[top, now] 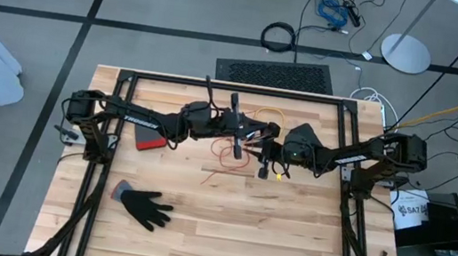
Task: Coil cords
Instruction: Coil the red wire into the spool
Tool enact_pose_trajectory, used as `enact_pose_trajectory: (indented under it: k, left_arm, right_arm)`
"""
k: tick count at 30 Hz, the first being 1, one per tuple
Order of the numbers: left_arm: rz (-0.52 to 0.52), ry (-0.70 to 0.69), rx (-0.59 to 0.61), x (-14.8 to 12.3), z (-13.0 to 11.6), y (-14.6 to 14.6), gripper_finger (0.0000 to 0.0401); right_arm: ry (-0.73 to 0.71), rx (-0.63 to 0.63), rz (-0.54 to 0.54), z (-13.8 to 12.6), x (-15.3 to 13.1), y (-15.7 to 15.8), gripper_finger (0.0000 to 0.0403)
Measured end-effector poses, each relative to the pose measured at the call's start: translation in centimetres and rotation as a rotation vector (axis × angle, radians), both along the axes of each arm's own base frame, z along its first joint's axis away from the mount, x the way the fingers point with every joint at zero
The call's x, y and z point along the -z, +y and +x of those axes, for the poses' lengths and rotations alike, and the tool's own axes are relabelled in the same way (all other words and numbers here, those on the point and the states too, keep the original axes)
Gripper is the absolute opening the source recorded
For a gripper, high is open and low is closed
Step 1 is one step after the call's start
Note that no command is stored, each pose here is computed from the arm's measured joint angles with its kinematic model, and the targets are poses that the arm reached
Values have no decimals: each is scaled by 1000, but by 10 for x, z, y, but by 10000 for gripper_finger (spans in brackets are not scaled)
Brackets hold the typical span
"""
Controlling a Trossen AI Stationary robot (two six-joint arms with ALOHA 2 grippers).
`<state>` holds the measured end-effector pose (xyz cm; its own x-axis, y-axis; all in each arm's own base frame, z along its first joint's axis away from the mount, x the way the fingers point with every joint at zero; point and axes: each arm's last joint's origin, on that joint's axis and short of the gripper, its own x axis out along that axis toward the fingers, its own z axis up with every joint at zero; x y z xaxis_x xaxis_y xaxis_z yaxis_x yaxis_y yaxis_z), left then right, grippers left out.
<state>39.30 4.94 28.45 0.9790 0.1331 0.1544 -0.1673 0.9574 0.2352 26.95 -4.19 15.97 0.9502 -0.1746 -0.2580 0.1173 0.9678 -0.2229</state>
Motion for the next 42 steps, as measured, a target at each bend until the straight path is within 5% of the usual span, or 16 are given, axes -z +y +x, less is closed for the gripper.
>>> enact_pose_trajectory:
  k: [8,20,33,42]
  left_arm:
    - [-1,9,0,1,0,0,0]
    - [34,144,-9,5,-4,1,0]
    - [31,345,-5,24,-7,10,0]
    - [46,460,-52,34,-12,21,0]
  right_arm:
    - [15,18,-7,-1,1,0,11]
    - [99,290,118,-11,8,-14,1]
    - [44,439,181,-30,-19,-25,0]
    - [-42,411,193,-40,-42,-17,0]
